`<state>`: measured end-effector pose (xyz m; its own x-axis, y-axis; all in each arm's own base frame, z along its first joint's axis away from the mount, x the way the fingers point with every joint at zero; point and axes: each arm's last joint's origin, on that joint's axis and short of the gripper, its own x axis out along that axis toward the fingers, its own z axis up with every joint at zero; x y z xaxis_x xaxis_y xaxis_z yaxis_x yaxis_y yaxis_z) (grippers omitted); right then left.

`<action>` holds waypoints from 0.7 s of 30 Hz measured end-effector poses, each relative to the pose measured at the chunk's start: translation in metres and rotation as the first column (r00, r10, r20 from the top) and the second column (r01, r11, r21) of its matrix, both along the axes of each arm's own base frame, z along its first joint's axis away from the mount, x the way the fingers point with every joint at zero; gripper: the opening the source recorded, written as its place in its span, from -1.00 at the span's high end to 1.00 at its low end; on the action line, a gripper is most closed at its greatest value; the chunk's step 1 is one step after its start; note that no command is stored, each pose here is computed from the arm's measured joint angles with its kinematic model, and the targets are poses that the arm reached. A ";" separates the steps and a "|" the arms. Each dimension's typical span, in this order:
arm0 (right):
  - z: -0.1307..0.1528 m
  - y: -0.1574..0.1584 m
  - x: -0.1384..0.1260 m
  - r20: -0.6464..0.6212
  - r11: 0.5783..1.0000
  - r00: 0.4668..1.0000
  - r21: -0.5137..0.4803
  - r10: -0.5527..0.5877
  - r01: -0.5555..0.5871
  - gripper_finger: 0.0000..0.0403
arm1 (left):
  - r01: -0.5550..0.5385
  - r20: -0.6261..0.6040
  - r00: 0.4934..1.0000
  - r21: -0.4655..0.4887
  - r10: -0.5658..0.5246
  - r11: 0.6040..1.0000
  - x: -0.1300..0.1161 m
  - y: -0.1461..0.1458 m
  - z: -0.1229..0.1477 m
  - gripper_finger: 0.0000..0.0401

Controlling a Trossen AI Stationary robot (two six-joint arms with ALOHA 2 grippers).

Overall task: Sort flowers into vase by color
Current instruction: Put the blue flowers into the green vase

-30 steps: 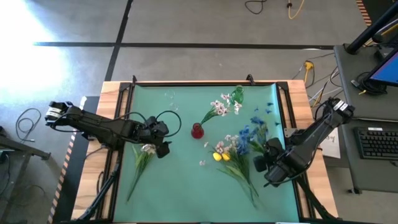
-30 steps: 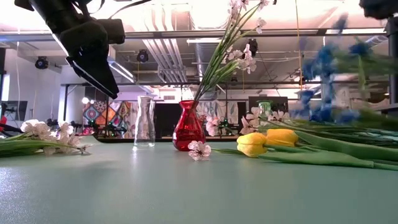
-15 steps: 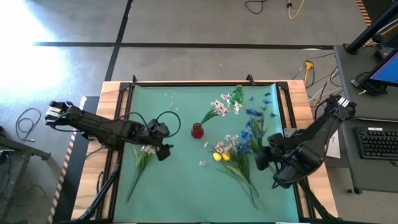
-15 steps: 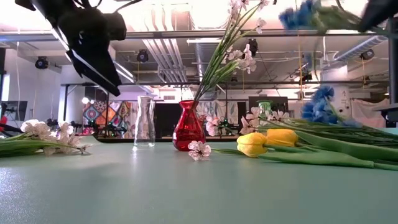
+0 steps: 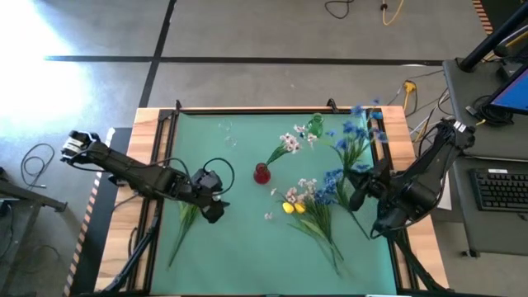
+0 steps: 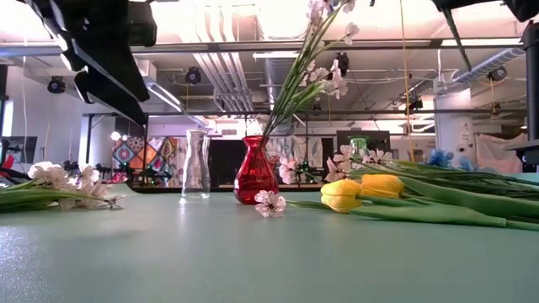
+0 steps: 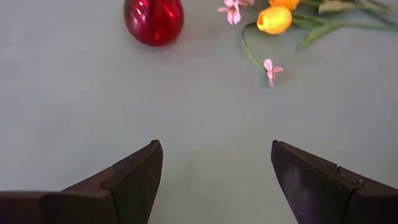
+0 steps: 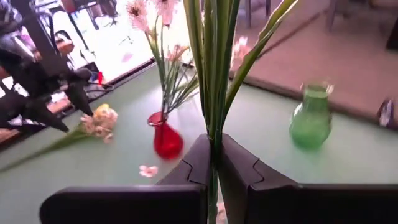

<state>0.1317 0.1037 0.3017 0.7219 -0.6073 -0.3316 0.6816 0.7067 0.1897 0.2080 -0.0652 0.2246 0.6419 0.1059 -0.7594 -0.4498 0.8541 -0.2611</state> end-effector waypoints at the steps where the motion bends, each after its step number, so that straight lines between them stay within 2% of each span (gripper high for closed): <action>1: 0.000 -0.003 -0.001 0.012 1.000 1.000 -0.022 0.000 0.000 0.94 | -0.008 0.001 1.000 -0.004 0.008 1.000 0.000 0.000 0.000 -0.43; 5: -0.004 -0.009 -0.006 0.090 0.998 0.996 -0.060 -0.002 0.008 0.94 | -0.024 0.010 1.000 -0.001 0.024 1.000 0.001 0.001 0.002 -0.43; 8: -0.010 -0.008 -0.005 0.098 0.996 0.995 -0.084 0.006 0.002 0.94 | -0.030 0.046 0.999 0.032 0.028 0.999 0.004 0.001 0.012 -0.43; 12: -0.011 -0.006 -0.004 0.119 0.996 0.993 -0.087 0.005 0.006 0.94 | -0.034 0.103 0.994 0.107 0.023 0.994 0.009 0.001 0.031 -0.43; 16: -0.008 -0.003 0.000 0.194 0.993 0.981 -0.117 -0.005 0.028 0.94 | -0.051 0.151 0.988 0.194 0.021 0.980 0.013 0.002 0.050 -0.43; 21: 0.000 0.002 0.006 0.270 0.978 0.962 -0.192 -0.024 0.078 0.94 | -0.121 0.199 0.978 0.315 0.059 0.941 0.014 0.005 0.063 -0.43</action>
<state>0.1378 0.1060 0.3021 0.7336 -0.6795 -0.0013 0.6619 0.7141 0.2280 0.2224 -0.0605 0.2878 0.7434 0.3895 -0.5438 -0.4990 0.8643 -0.0630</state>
